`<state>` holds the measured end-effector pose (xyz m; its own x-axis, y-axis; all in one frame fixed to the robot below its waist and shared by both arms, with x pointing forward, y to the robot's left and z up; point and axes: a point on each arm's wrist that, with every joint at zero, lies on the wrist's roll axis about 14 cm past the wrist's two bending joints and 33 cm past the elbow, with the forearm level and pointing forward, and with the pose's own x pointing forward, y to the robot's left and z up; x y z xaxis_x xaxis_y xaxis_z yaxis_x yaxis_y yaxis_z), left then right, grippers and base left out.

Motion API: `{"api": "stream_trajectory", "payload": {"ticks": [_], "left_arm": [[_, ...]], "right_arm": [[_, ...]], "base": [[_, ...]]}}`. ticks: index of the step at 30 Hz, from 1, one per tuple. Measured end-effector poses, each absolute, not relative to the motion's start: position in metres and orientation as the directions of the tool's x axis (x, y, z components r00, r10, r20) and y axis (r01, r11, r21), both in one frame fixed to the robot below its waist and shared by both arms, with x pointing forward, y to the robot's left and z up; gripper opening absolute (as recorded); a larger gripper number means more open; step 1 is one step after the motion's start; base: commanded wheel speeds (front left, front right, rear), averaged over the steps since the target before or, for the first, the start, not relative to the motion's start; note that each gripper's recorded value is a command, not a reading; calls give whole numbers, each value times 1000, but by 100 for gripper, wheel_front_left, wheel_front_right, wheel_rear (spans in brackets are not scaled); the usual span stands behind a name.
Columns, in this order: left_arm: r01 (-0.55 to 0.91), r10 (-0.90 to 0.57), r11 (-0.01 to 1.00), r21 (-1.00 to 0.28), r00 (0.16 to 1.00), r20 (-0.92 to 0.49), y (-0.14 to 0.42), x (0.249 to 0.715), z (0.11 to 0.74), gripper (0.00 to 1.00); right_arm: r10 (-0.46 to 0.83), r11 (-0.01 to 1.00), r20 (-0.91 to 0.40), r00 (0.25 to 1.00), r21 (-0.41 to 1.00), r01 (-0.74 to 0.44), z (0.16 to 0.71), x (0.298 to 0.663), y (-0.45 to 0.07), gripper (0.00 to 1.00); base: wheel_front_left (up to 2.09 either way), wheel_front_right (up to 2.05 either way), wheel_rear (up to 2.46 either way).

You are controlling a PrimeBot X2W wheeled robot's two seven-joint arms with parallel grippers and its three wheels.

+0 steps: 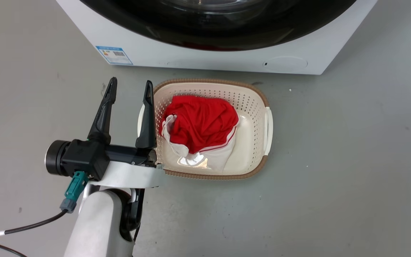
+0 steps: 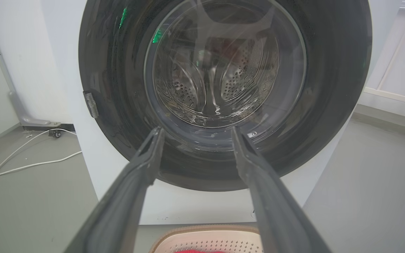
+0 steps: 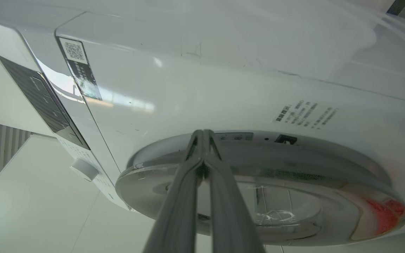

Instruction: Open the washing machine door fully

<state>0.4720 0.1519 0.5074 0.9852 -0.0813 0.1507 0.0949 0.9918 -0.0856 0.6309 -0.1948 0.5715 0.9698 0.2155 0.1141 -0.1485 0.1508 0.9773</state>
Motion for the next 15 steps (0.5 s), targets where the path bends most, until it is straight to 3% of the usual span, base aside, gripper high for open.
{"api": "stream_trajectory", "payload": {"ticks": [15], "left_arm": [[89,-77,993,-83,988,137,154,484,495,100]], "right_arm": [[390,346,-8,921,928,-138,554,675,-142,0]], "base": [[0,0,0]]}}
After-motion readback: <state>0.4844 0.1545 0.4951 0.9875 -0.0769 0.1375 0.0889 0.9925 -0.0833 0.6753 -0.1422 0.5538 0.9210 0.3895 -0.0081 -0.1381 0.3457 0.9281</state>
